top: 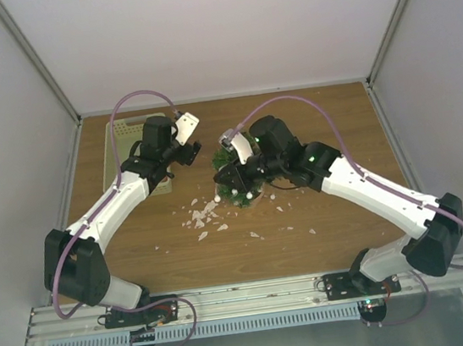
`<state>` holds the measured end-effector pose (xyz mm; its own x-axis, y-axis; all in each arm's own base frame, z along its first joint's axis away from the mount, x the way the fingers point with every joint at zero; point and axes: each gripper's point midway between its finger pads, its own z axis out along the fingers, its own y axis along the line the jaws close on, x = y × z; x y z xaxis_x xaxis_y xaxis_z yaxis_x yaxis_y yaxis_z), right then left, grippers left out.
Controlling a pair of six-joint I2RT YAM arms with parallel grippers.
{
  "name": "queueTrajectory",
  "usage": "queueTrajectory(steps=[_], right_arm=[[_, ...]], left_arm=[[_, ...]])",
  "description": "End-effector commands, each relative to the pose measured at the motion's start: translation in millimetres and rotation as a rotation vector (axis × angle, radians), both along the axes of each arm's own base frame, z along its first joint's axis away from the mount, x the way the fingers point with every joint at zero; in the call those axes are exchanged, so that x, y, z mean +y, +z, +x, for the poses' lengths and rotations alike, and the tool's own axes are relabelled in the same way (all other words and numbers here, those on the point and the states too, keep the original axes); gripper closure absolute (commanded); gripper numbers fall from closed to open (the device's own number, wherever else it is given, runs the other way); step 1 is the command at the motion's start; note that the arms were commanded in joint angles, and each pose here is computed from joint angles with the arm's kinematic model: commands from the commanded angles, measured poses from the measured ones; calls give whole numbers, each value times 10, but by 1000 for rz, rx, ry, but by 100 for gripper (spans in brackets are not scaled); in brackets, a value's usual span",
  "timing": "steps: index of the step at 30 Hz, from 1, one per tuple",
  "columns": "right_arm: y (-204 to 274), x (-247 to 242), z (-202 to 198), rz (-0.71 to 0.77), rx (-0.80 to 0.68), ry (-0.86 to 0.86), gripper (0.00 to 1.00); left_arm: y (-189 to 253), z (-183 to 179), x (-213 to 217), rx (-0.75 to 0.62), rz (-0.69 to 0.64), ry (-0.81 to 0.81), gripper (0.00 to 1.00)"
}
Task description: Decorate the small christmas tree
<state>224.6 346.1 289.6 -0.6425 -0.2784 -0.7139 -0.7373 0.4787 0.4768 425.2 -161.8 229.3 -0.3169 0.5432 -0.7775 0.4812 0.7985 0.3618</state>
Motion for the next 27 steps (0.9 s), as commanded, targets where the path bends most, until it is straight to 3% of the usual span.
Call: queueTrajectory(steps=[1, 19, 27], right_arm=[[95, 111, 56, 21, -39, 2, 91], [-31, 297, 287, -72, -88, -49, 88], [-35, 324, 319, -99, -116, -73, 76]], left_arm=[[251, 28, 24, -74, -35, 7, 14], [229, 0, 31, -72, -35, 6, 14], [256, -16, 47, -77, -36, 6, 14]])
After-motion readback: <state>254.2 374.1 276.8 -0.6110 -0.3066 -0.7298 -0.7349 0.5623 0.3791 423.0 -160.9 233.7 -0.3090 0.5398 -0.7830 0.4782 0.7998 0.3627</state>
